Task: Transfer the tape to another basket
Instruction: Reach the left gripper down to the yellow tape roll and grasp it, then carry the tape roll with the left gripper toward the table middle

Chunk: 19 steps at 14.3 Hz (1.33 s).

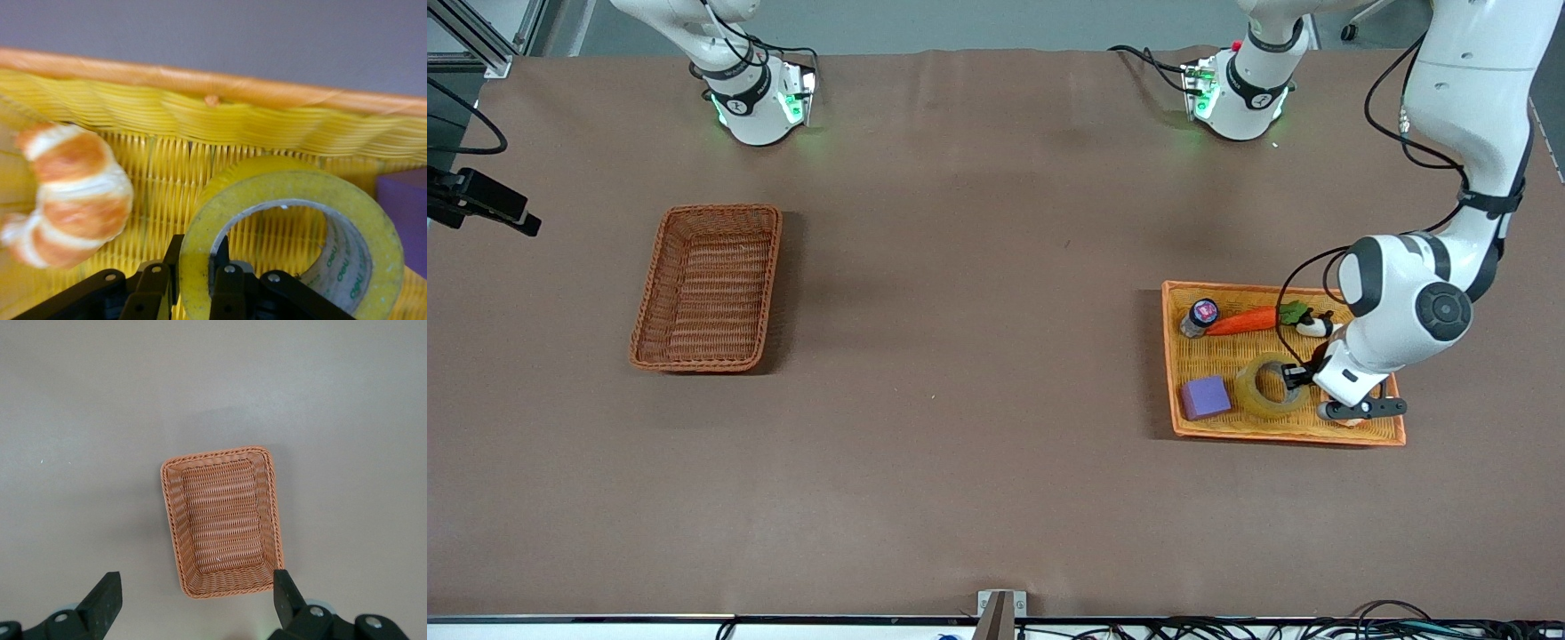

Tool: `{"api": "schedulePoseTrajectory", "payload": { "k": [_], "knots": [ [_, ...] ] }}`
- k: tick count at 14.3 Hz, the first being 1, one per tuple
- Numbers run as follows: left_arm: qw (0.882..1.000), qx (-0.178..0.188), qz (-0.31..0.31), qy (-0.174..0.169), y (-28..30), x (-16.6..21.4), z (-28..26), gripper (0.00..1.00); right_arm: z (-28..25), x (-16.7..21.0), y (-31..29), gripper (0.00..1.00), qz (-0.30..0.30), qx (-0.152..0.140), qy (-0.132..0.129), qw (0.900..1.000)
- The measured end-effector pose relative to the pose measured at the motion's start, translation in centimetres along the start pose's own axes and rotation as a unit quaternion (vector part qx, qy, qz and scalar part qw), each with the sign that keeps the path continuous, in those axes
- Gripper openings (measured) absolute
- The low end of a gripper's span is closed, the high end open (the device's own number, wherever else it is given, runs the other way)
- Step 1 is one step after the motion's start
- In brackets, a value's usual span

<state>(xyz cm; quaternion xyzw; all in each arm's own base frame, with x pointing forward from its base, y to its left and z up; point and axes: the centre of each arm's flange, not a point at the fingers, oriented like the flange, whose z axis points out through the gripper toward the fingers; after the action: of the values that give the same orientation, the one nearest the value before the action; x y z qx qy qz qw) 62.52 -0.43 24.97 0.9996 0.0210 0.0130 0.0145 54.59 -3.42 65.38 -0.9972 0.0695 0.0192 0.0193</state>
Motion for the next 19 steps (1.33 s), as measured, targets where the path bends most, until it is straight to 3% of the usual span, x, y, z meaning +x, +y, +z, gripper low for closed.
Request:
{"api": "schedulePoseTrajectory", "payload": {
  "k": [4,8,15,19],
  "knots": [
    [1.0,-0.004,0.029,-0.009,4.8,0.9,-10.5,0.22,0.0,0.0,0.0,1.0,0.0,0.0,0.0,1.0],
    [0.998,-0.02,0.056,-0.016,17.4,-0.2,-15.3,0.22,0.0,0.0,0.0,1.0,0.0,0.0,0.0,1.0],
    [0.997,-0.032,-0.002,-0.066,43.2,-8.6,-6.1,0.22,0.0,0.0,0.1,1.0,0.001,0.0,0.0,1.0],
    [0.996,-0.06,-0.021,-0.061,52.7,-14.7,0.7,0.22,0.0,0.0,0.2,1.0,0.002,0.0,-0.001,1.0]
  ]
}}
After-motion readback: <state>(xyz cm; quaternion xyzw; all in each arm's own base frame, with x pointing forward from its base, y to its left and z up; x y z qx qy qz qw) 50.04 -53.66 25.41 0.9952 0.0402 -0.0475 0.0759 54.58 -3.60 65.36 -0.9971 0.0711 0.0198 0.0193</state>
